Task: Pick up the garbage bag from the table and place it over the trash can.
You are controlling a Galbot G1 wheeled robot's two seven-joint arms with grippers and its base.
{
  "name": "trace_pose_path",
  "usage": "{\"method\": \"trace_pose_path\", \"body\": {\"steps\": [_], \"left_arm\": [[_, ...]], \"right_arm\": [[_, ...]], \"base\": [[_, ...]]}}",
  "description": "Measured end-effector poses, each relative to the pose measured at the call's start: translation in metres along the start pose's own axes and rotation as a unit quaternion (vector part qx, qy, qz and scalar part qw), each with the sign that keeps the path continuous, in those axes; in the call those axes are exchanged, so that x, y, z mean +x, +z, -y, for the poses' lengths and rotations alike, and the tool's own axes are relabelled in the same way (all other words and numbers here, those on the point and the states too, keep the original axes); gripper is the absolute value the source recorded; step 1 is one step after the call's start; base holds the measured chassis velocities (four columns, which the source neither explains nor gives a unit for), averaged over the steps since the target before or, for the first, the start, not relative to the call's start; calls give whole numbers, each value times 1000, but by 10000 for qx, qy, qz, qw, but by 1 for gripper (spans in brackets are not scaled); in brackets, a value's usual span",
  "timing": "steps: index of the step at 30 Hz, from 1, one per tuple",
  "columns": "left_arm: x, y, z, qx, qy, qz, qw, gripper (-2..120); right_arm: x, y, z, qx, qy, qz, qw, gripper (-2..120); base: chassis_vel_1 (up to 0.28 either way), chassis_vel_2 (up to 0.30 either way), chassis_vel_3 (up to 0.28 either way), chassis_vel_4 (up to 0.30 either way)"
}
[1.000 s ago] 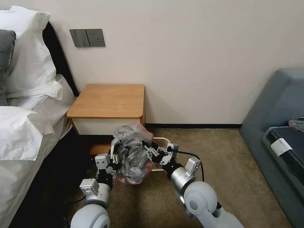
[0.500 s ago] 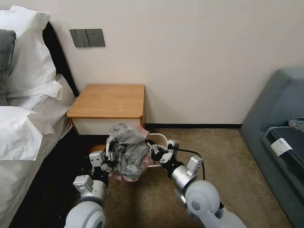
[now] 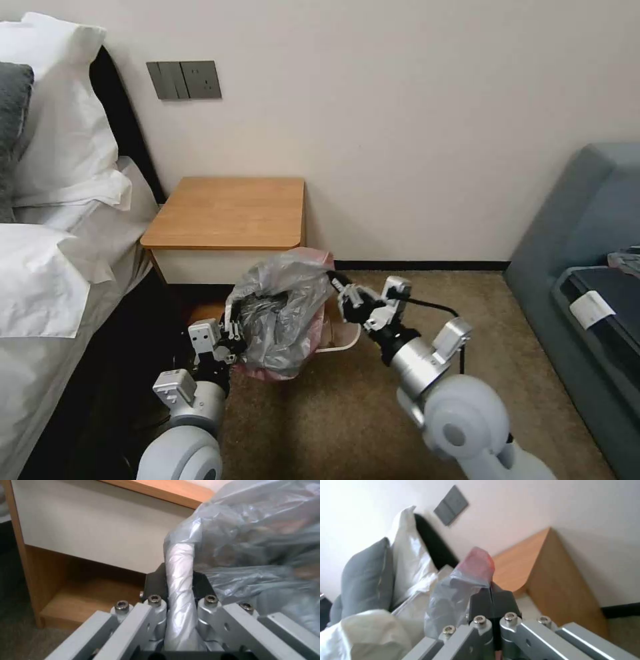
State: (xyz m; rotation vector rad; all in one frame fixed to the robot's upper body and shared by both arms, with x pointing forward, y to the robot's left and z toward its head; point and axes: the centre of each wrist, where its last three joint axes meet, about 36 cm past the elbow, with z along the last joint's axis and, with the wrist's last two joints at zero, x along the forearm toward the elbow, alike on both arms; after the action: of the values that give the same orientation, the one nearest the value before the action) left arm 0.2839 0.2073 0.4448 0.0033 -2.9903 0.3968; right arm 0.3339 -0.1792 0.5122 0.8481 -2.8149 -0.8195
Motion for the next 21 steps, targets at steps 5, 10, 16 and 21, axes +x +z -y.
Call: {"method": "trace_pose_path", "body": {"steps": [5,10,16,21], "left_arm": [[-2,-1,-3,81,-42,75,9999,5],[-3,-6,-5,258,30,182,9995,5],[-2,-12,-6,545,173,246,9981,5],[-2,-13,-8,588,306,256,9975,5]], "right_arm": [[2,-18,4,-220,214,-32,9995,0],[5,-24,13,-380,559,-217,9975,0],[14,-28,29,-642,800,-536,9933,0],[15,-29,35,-730,791,-622,9922,0]], "base": [[0,0,0,0],[0,0,0,0],[0,0,0,0],[0,0,0,0]]}}
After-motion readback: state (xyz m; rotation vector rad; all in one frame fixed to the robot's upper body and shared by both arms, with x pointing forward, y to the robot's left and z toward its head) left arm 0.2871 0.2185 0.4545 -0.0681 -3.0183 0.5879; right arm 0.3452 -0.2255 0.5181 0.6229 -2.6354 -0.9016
